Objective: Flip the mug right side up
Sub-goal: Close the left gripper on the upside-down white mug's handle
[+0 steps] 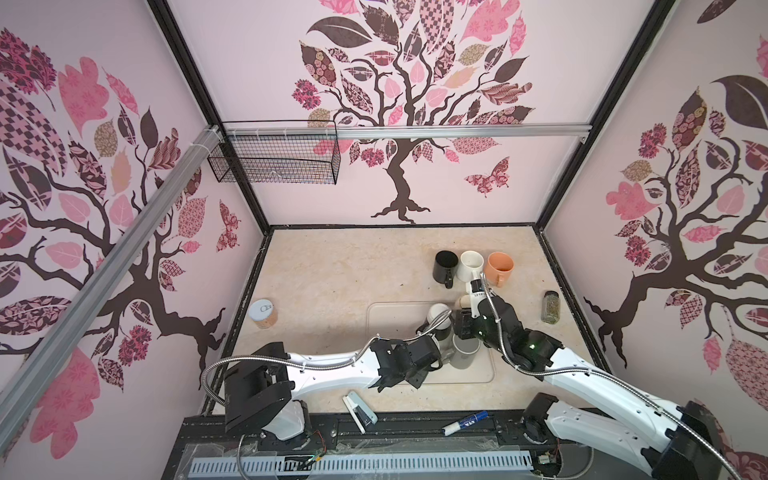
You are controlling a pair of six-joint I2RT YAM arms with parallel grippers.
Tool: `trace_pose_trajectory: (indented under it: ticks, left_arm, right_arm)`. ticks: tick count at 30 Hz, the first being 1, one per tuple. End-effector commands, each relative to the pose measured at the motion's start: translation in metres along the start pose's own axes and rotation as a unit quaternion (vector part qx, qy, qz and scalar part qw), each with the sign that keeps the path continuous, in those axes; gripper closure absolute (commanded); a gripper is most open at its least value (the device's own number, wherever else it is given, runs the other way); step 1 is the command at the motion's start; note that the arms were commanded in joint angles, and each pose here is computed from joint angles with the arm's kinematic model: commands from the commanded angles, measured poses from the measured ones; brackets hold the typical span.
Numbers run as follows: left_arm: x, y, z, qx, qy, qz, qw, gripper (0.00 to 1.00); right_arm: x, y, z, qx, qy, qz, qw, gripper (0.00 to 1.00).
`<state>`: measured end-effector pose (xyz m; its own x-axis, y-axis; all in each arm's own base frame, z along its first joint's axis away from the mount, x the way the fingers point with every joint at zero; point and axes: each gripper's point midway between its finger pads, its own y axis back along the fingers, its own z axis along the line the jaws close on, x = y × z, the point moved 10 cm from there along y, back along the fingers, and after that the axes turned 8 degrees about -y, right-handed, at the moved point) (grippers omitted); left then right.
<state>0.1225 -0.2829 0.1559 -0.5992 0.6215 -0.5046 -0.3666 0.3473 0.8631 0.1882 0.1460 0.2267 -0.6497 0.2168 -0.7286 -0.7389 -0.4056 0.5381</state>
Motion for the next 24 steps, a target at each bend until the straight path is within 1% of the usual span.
trace_pose_trajectory:
  ticks: [1, 24]
  left_arm:
    - [-0.0183, 0.0073, -0.0001, -0.003, 0.015, -0.028, 1.0, 0.61]
    - [-0.0191, -0.0027, 0.0045, -0.002, 0.027, -0.014, 1.0, 0.71]
  right_arm:
    - [-0.0003, 0.004, 0.001, -0.012, -0.002, -0.01, 1.0, 0.49]
    - [0.0017, 0.0085, -0.0017, -0.017, -0.005, -0.017, 1.0, 0.49]
